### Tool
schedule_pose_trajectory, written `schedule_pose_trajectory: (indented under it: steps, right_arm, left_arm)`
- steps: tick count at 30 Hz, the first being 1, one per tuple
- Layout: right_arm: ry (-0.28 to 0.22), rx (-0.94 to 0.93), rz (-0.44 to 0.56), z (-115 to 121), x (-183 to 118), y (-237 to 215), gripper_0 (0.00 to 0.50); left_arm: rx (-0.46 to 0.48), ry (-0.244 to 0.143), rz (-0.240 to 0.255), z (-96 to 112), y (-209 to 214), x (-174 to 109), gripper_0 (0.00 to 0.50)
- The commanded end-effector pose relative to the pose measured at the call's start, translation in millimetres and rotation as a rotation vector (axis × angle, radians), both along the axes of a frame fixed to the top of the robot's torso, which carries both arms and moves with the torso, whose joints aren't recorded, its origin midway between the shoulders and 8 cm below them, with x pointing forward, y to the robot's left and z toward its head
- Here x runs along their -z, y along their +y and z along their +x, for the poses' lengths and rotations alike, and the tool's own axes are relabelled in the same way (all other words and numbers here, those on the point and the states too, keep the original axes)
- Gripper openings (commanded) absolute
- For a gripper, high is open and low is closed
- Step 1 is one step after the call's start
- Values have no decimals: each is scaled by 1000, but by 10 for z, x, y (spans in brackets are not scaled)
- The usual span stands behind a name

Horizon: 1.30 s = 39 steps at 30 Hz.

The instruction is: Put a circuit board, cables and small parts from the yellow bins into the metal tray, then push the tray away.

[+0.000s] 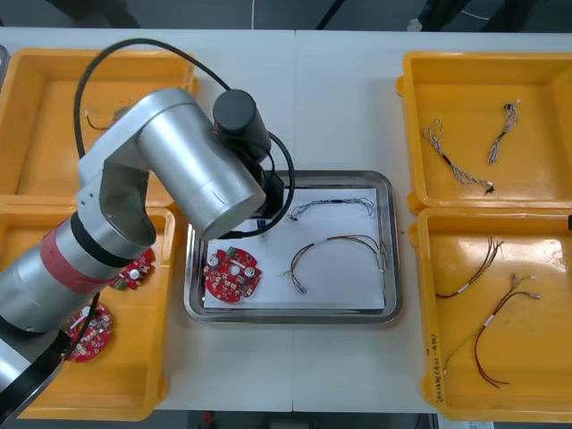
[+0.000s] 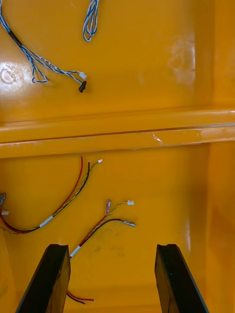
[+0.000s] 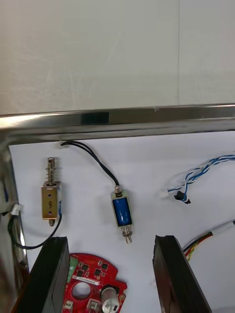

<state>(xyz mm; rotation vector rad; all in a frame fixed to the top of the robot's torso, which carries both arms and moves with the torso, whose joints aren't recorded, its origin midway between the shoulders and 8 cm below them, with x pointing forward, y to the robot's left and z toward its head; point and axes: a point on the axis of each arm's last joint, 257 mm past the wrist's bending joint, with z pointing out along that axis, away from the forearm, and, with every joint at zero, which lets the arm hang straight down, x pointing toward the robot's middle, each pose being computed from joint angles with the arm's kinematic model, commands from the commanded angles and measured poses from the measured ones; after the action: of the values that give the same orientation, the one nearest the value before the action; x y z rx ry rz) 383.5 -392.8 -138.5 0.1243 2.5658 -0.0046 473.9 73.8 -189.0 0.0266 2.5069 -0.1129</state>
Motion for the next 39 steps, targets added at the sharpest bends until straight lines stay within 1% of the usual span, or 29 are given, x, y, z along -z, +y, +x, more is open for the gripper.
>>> schedule_pose_trajectory:
  steps: [1,2,4,7,8,9,10,11,12,13,14,20,23,25,29,34,36,39]
  right_arm:
    - [10,12,-8,-39,49,-37,500]
    - [10,11,-9,-40,46,-38,500]
    - [10,7,-8,-36,41,-28,500]
    - [5,-4,-12,-41,29,7,500]
    - [5,-4,-12,-41,29,7,500]
    - [4,-13,-12,-42,27,38,500]
    - [3,-21,-13,-39,22,63,500]
    - [4,-28,-15,-44,29,83,500]
    - [4,-28,-15,-44,29,83,500]
    - [6,-43,-18,-47,34,128,500]
    - [6,-53,-20,-50,36,154,500]
    - [4,-193,-77,-76,30,564,500]
    - [12,-265,-103,-50,27,736,500]
    - [15,-300,-103,-40,11,835,500]
    - [18,-401,-104,-19,-36,1121,500]
    - [19,-513,-144,31,-56,1461,500]
    - [19,-544,-161,45,-57,1554,500]
    - [15,-614,-212,78,-62,1768,500]
  left_arm:
    - [-65,-14,-55,-22,285,-324,500]
    - [-70,-8,-63,-38,380,-415,500]
    - [-66,-7,-57,-46,465,-476,500]
    - [-48,14,-28,-121,701,-620,500]
    - [-48,14,-28,-121,701,-620,500]
    - [-41,25,-17,-157,824,-694,500]
    - [-30,25,-17,-167,878,-751,500]
    - [-18,15,-20,-162,929,-826,500]
    - [-18,15,-20,-162,929,-826,500]
    - [1,7,-20,-160,1010,-917,500]
    - [4,4,-20,-156,1049,-949,500]
    - [50,-12,-11,-179,1377,-1208,500]
    - [51,-8,-2,-215,1574,-1238,500]
    - [53,-2,10,-237,1668,-1222,500]
    - [42,9,47,-287,1922,-1168,500]
    - [31,27,91,-375,2228,-1083,500]
    - [24,31,95,-405,2306,-1068,500]
    - [8,46,97,-482,2441,-1029,500]
